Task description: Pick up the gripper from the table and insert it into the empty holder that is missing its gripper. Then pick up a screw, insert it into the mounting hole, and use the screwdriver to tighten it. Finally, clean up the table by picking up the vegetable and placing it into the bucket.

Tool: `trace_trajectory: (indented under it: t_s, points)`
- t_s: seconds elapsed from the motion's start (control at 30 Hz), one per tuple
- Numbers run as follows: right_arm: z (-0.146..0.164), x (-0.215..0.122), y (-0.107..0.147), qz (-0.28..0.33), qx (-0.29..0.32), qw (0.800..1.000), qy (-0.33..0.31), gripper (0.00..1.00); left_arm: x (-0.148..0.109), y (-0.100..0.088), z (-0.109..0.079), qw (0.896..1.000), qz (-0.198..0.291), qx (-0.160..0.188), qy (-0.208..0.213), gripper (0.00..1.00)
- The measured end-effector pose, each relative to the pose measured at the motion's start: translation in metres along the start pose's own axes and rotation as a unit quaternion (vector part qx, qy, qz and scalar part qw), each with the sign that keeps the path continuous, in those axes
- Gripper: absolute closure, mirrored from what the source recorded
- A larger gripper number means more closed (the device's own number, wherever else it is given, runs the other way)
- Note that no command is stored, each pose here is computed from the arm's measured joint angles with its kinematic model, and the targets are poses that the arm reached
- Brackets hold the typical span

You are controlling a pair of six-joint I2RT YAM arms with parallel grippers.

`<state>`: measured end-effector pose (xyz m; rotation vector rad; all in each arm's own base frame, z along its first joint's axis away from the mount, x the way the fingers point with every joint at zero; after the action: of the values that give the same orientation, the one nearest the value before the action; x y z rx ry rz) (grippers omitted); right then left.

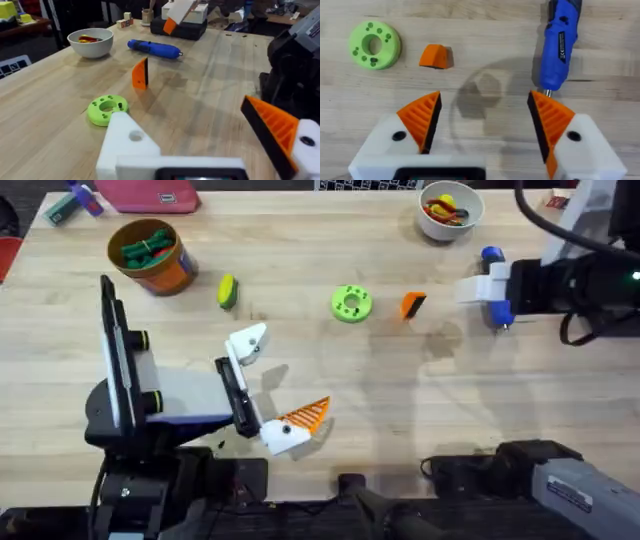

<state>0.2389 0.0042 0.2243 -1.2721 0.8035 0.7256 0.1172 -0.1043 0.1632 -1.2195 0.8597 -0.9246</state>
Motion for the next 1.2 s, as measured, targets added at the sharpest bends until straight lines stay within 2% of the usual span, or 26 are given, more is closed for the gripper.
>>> trace_trajectory:
  t_s: [0.3, 1.2]
  points:
    - [0.0000, 0.0000, 0.0000, 0.000, 0.000, 1.000, 0.000, 0.007, 0.0000, -0.0001, -0.0008, 1.000, -0.001, -0.012, 0.004, 0.015]
    - [0.0000, 0.0000, 0.0000, 0.000, 0.000, 1.000, 0.000, 0.008, 0.0000, 0.0000, -0.0008, 1.000, -0.001, -0.014, 0.004, 0.015]
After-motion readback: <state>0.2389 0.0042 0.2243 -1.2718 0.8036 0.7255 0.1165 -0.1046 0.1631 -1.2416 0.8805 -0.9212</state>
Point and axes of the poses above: each hand's point on the last joint's axis, 136 mm out from that joint toward the fingers, its own x axis out along the fingers, its own z axis along the line the jaws close on, y = z × x, the point moved 6 cm from there along -x, back along the fingers, and after that the axes turned 9 degrees about x, right-handed, at the moved point
